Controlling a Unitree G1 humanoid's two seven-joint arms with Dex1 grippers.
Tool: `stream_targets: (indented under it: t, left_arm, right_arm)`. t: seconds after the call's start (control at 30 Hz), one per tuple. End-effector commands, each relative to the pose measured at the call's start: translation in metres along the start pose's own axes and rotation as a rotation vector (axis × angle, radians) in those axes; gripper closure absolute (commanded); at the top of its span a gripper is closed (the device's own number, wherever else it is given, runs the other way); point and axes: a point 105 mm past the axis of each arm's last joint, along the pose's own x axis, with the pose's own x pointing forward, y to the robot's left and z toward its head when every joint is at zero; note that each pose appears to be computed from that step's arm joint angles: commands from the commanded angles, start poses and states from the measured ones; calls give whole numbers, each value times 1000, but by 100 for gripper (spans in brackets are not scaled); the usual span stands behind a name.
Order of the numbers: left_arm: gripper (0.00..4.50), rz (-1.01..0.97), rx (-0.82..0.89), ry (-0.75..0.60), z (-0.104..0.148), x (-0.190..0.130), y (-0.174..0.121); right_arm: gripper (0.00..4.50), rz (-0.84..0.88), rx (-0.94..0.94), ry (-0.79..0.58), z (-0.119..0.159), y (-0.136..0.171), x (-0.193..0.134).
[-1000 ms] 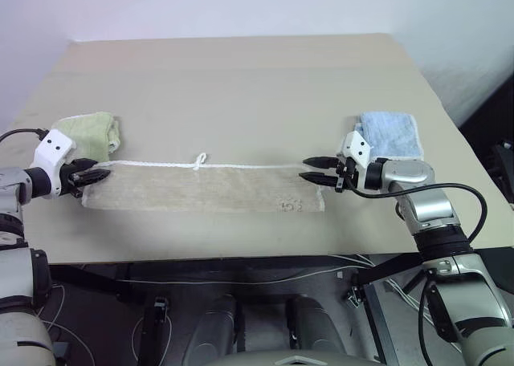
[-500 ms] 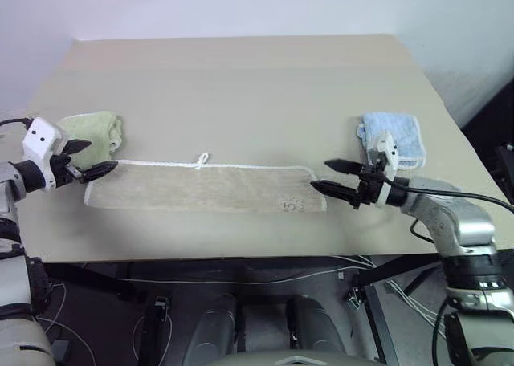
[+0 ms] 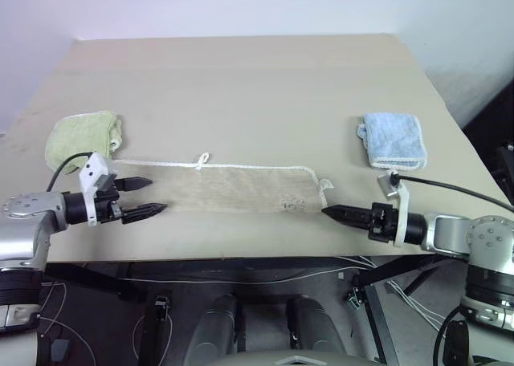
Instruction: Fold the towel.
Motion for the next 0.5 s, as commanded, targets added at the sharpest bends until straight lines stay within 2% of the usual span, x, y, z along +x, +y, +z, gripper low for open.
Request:
stream_targets:
  t: [0.03,0.3,0.5]
  left_arm:
    - [0,-29,40,-18,10,5,-8]
    - [0,-71,50,-35,14,18,-21]
    - [0,-90,53,-32,14,20,-27]
  right_arm:
    - [3,19,14,-26,0,3,2]
    - [3,-54,117,-163,20,-13,21]
    - [3,-66,121,-178,24,-10,26]
